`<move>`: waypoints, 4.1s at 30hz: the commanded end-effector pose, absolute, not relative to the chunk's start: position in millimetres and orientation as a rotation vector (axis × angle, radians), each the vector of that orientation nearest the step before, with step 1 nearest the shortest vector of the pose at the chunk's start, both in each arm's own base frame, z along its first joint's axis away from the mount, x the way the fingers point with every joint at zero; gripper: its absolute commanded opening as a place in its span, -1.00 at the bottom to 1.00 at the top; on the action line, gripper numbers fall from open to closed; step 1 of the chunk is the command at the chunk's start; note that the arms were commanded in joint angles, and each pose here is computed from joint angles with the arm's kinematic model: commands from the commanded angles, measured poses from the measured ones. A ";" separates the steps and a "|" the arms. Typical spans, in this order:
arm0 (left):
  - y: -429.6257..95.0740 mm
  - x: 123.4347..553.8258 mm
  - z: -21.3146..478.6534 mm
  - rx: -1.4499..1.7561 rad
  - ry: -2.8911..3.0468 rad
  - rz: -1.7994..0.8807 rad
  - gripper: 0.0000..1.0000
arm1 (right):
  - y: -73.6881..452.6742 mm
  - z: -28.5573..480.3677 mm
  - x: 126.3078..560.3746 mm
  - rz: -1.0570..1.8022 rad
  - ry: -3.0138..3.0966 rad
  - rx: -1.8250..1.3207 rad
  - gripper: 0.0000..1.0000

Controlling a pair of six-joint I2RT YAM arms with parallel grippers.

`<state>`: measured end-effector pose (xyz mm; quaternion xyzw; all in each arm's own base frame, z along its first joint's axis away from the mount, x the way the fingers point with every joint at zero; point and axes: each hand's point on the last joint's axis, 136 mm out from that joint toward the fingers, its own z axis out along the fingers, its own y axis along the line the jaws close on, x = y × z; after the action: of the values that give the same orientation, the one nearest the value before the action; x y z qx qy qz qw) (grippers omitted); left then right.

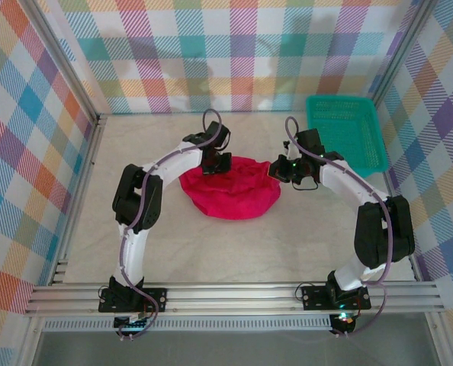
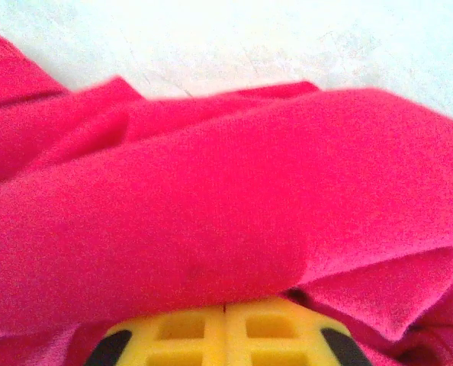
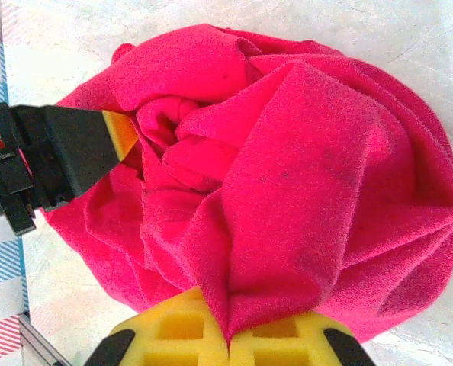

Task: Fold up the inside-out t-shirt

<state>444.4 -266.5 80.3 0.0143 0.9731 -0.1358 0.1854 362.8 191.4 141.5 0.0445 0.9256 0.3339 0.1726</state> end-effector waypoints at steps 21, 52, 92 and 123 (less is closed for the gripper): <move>-245.7 381.4 400.8 -0.057 2.291 -1.091 -1.00 | 168.3 130.2 391.5 0.691 2.651 0.054 -1.00; -149.3 351.8 134.7 -0.582 2.687 -0.902 0.39 | 250.6 108.5 330.5 0.887 2.735 -0.216 0.33; -72.4 359.8 404.5 -0.444 2.106 -0.623 -1.00 | 200.1 448.7 333.3 0.953 2.019 -0.256 -1.00; -214.2 367.3 97.6 -0.252 2.820 -0.592 0.16 | 258.6 151.4 365.1 0.751 2.689 -0.205 -0.18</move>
<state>359.8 -203.2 117.0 -0.0717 0.9708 -0.1774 0.1447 377.6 242.1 171.0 -0.0461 0.9415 0.2794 0.1826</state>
